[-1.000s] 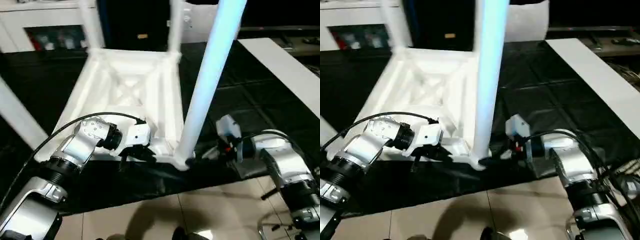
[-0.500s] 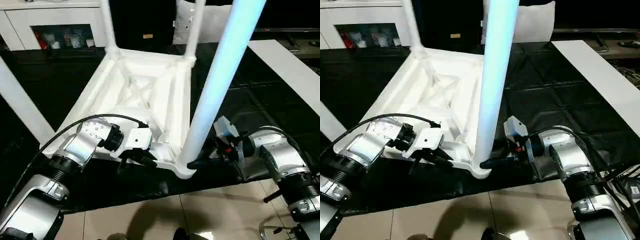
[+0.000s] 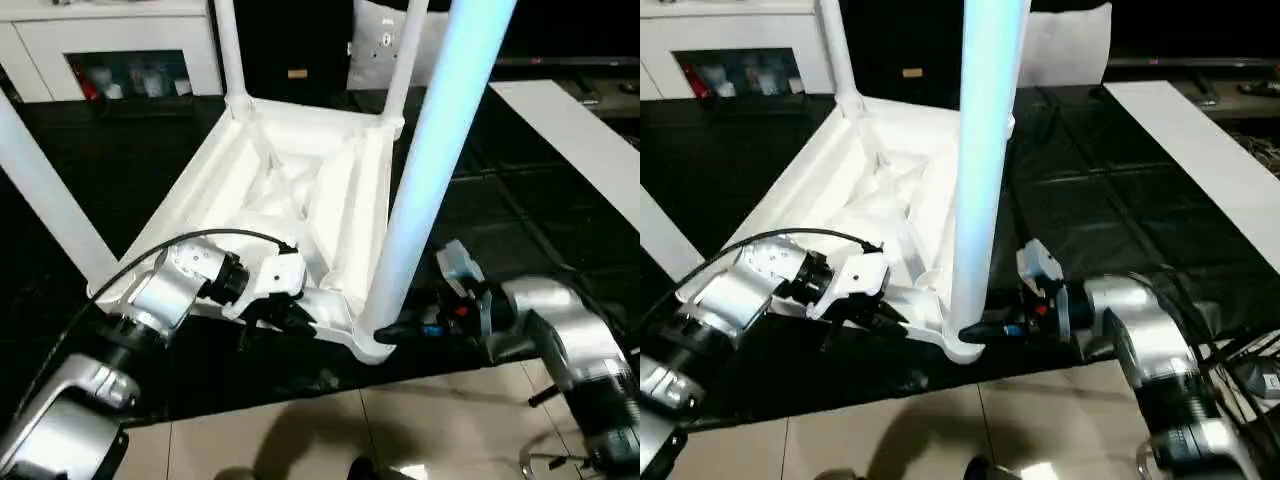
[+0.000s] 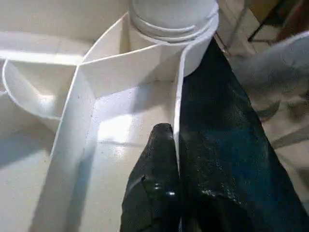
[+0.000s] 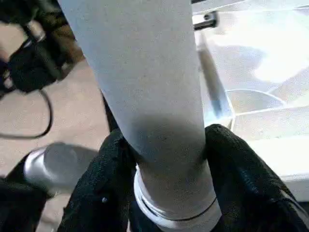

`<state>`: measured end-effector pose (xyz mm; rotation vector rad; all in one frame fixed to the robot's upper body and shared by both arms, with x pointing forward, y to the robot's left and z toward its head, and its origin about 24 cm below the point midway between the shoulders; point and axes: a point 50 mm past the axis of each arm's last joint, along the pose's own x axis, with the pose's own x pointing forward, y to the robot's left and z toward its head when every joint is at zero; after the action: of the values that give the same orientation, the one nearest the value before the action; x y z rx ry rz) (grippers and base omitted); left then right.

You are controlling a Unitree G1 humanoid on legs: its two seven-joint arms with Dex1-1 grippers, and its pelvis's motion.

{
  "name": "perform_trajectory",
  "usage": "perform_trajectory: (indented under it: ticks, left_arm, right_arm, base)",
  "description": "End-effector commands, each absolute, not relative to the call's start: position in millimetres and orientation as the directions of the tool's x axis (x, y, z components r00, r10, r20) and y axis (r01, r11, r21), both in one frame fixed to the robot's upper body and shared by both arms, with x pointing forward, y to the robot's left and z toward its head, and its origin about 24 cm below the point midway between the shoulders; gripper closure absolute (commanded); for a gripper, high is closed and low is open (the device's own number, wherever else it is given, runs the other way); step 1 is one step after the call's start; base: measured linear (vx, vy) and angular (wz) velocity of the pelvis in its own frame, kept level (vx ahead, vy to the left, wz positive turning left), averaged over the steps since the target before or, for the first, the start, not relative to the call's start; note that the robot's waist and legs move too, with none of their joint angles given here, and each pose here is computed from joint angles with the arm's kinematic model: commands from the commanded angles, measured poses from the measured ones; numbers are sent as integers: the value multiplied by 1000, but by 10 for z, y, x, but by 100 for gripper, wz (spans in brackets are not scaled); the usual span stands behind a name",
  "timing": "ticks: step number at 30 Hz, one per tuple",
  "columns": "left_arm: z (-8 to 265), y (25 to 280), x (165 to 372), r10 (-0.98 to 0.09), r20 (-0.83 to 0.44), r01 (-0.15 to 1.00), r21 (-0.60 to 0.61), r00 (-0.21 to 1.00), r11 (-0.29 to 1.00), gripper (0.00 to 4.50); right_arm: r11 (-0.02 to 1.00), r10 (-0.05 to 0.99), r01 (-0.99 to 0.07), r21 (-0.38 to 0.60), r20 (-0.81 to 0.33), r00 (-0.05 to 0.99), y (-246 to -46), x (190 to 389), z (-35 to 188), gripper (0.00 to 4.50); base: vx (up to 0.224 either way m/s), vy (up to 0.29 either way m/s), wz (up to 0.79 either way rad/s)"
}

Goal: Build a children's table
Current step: Rotate leg to tighten

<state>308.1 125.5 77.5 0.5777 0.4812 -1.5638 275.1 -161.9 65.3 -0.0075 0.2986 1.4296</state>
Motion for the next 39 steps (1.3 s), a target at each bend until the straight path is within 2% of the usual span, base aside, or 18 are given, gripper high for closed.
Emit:
perform_trajectory:
  ticks: [1, 5, 6, 7, 8, 10, 13, 15, 17, 19, 21, 23, 25, 30, 31, 34, 36, 39]
  left_arm:
    - [777, 1057, 3114, -816, -574, 997, 77, 66, 27, 450]
    - [792, 947, 3165, -818, -551, 987, 89, 163, 137, 450]
    - [794, 939, 3171, -818, -549, 985, 90, 171, 146, 450]
    - [817, 886, 3211, -814, -536, 974, 98, 223, 202, 450]
    - [821, 880, 3215, -813, -535, 973, 99, 230, 210, 450]
    - [846, 832, 3241, -801, -531, 960, 110, 276, 258, 450]
    - [877, 755, 3303, -775, -526, 934, 143, 351, 326, 450]
    - [916, 650, 3325, -771, -499, 915, 150, 396, 374, 450]
    - [934, 604, 3329, -770, -486, 907, 151, 414, 392, 450]
    - [963, 527, 3344, -758, -460, 883, 158, 463, 443, 450]
    - [973, 505, 3353, -752, -450, 872, 162, 482, 462, 450]
    - [980, 520, 3367, -744, -445, 863, 171, 498, 476, 450]
    - [978, 556, 3375, -736, -448, 858, 178, 507, 482, 450]
    - [951, 656, 3341, -745, -466, 876, 186, 478, 445, 450]
    - [926, 724, 3320, -751, -478, 889, 188, 454, 418, 450]
    - [895, 827, 3296, -763, -494, 908, 182, 417, 378, 450]
    - [884, 854, 3289, -765, -500, 913, 178, 406, 368, 450]
    - [856, 953, 3261, -780, -522, 938, 171, 345, 300, 450]
  right_arm:
    - [89, 987, -972, 216, -150, 57, -1328, 2664, 589, 257]
    - [288, 950, -941, 180, -180, 256, -1172, 2741, 500, 257]
    - [306, 945, -935, 178, -180, 275, -1158, 2753, 497, 257]
    - [405, 910, -897, 178, -174, 377, -1067, 2824, 500, 257]
    - [416, 905, -891, 179, -173, 388, -1054, 2831, 502, 257]
    - [508, 859, -844, 171, -173, 482, -956, 2890, 513, 258]
    - [652, 757, -742, 158, -185, 626, -807, 2998, 512, 259]
    - [766, 643, -621, 168, -192, 741, -734, 3096, 517, 260]
    - [811, 584, -555, 184, -200, 787, -704, 3139, 516, 261]
    - [871, 469, -410, 270, -208, 858, -648, 3221, 527, 261]
    - [878, 440, -373, 299, -202, 875, -632, 3248, 541, 261]
    - [890, 414, -358, 281, -172, 894, -662, 3271, 579, 205]
    - [894, 401, -351, 278, -150, 903, -713, 3272, 591, 187]
    - [901, 429, -419, 111, -100, 898, -939, 3240, 605, 140]
    - [892, 452, -450, 47, -77, 889, -1109, 3225, 623, 136]
    - [846, 532, -532, 14, -38, 846, -1336, 3181, 705, 106]
    - [831, 556, -556, 11, -30, 831, -1386, 3169, 731, 91]
    - [736, 675, -676, -39, -38, 737, -1565, 3094, 829, 52]
  base:
    - [0, 0, 0]
    - [0, 0, 0]
    - [0, 0, 0]
    - [0, 0, 0]
    - [0, 0, 0]
    - [0, 0, 0]
    - [38, 6, -24]
    - [23, 18, -24]
    - [0, 0, 0]
    - [0, 0, 0]
    - [0, 0, 0]
    - [0, 0, 0]
    - [0, 0, 0]
    - [0, 0, 0]
    - [0, 0, 0]
    - [0, 0, 0]
    - [0, 0, 0]
    - [0, 0, 0]
